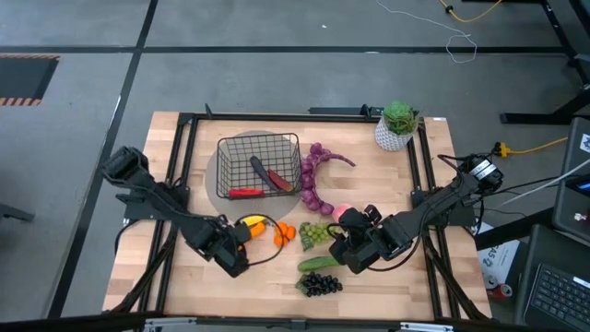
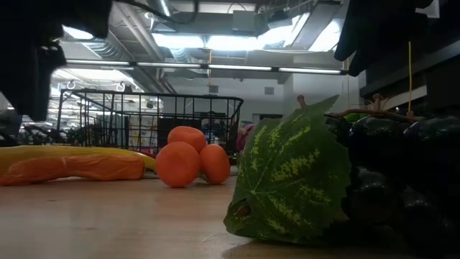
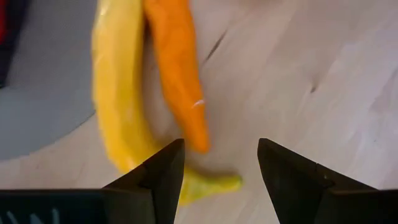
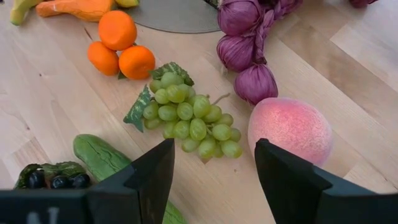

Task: Build produce basket
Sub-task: Put the orange chili pepper into the wire basket

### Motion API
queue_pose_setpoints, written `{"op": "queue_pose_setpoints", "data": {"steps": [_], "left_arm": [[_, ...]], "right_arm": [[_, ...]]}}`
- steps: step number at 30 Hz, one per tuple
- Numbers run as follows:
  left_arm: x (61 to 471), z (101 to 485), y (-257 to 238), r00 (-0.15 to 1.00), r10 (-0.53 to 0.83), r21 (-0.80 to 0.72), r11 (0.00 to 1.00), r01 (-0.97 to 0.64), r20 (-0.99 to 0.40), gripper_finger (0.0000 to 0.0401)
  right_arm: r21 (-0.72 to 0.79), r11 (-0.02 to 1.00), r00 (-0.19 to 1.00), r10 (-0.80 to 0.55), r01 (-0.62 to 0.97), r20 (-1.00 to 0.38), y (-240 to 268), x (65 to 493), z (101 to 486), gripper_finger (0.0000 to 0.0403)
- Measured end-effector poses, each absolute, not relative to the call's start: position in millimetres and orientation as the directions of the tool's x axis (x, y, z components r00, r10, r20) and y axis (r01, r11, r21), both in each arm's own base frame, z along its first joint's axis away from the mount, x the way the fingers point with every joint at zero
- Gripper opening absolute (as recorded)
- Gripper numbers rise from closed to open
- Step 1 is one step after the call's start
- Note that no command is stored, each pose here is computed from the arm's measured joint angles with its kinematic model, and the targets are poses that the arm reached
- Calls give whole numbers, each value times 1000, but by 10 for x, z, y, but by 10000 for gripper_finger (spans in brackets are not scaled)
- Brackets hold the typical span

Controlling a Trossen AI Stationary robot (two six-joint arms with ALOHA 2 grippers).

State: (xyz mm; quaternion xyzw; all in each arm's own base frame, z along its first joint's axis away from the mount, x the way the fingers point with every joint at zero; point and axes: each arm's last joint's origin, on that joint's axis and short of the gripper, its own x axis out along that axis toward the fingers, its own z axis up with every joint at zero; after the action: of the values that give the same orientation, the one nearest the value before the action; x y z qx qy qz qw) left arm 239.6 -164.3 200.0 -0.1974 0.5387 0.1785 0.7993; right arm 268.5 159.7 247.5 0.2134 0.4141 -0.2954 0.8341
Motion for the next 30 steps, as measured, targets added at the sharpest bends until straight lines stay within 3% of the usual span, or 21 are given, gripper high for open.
{"op": "queue_pose_setpoints", "data": {"steps": [8,30], "left_arm": [[2567,1682,-1551,288,203,17,842,-539,-936,198],[2761,1442,-1465,269,211,15,812,-583,-940,195]], "right_arm": [[111,735,482,-316,669,-817,1596,2685,2475,221],[97,734,500,-354,673,-790,1586,2692,2483,221]]}}
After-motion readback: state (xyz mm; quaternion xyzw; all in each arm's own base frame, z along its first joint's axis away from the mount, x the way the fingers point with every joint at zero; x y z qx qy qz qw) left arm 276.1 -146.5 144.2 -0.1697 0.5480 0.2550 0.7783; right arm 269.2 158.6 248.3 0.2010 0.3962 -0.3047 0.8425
